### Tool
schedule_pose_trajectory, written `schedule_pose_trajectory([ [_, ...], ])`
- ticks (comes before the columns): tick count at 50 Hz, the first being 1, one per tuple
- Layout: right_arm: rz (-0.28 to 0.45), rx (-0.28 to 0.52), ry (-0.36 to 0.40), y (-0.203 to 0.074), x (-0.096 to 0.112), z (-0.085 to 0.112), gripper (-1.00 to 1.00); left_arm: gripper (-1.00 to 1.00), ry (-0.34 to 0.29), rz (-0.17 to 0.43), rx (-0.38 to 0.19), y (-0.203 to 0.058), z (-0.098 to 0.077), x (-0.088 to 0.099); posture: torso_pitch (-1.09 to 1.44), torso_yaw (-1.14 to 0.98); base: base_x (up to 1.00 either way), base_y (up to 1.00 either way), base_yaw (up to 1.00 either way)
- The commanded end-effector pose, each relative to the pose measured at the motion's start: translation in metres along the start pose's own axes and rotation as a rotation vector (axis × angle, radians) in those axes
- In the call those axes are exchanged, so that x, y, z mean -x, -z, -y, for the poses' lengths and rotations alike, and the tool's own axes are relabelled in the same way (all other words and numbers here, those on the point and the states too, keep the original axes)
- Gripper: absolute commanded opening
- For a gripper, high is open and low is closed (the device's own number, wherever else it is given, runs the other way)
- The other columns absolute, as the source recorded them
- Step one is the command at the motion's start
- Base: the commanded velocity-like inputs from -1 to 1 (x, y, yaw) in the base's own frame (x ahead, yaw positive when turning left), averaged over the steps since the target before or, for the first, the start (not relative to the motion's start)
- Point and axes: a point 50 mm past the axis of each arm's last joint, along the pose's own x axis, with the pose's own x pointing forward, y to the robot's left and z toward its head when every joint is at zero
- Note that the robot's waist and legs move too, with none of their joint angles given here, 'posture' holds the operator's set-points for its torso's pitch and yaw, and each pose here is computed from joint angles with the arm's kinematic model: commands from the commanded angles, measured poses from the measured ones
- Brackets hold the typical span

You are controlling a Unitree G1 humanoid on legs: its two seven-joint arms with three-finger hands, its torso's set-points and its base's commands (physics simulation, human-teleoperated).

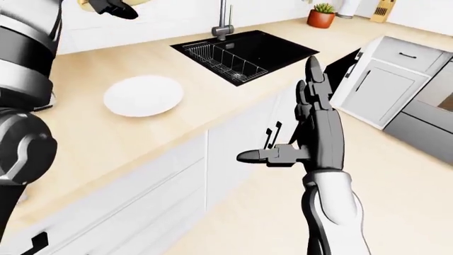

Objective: Place the baguette on the rack of the toaster oven.

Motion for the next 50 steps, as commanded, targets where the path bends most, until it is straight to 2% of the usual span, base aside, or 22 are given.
schedule_pose_trajectory([
  [1, 0.079, 0.009, 0.01, -0.012, 0.0, 0.001, 1.0, -1.0, -0.072, 0.068, 0.021, -0.018, -0.023, 0.004, 0.0, -0.67, 0.0, 0.0, 0.0],
  [3, 0.079, 0.011, 0.003, -0.012, 0.0, 0.0, 1.0, -1.0, -0.069, 0.071, 0.036, -0.018, -0.023, 0.005, 0.0, -0.67, 0.0, 0.0, 0.0],
  [10, 0.077, 0.013, 0.003, -0.012, -0.001, -0.001, 1.0, -1.0, -0.056, 0.087, 0.033, -0.017, -0.024, 0.01, 0.0, -0.67, 0.0, 0.0, 0.0],
  [16, 0.075, 0.012, 0.002, -0.011, 0.0, -0.001, 1.0, -1.0, -0.051, 0.116, 0.024, -0.027, -0.031, 0.02, 0.0, -0.67, 0.0, 0.0, 0.0],
  [19, 0.074, 0.01, 0.003, -0.01, 0.0, -0.001, 1.0, -1.0, -0.043, 0.14, 0.012, -0.037, -0.037, 0.029, 0.0, -0.66, 0.0, 0.0, 0.0],
  [20, 0.074, 0.011, 0.003, -0.01, 0.001, -0.001, 1.0, -1.0, -0.034, 0.155, 0.032, -0.042, -0.039, 0.033, 0.0, -0.66, 0.0, 0.0, 0.0],
  [21, 0.073, 0.009, 0.004, -0.008, 0.0, -0.001, 1.0, -1.0, -0.037, 0.164, 0.012, -0.046, -0.042, 0.039, 0.0, -0.65, 0.0, 0.0, 0.0],
  [27, 0.073, 0.005, 0.003, -0.007, 0.0, -0.001, 1.0, -1.0, -0.043, 0.191, 0.019, -0.057, -0.05, 0.062, 0.0, -0.62, 0.0, 0.0, 0.0],
  [29, 0.073, 0.001, 0.005, -0.005, 0.001, -0.001, 1.0, -1.0, -0.049, 0.197, 0.043, -0.059, -0.051, 0.072, 0.0, -0.61, 0.0, 0.0, 0.0],
  [33, 0.071, -0.001, 0.0, -0.004, -0.001, -0.003, 1.0, -1.0, -0.052, 0.208, 0.034, -0.064, -0.054, 0.084, 0.0, -0.59, 0.0, 0.0, 0.0],
  [42, 0.068, -0.005, -0.002, -0.001, -0.001, -0.004, 1.0, -1.0, -0.045, 0.209, 0.03, -0.065, -0.052, 0.111, 0.0, -0.55, 0.0, 0.0, 0.0],
  [50, 0.065, -0.003, -0.004, -0.001, -0.001, -0.004, 1.0, -1.0, -0.044, 0.202, 0.036, -0.063, -0.051, 0.126, 0.0, -0.51, 0.0, 0.0, 0.0],
])
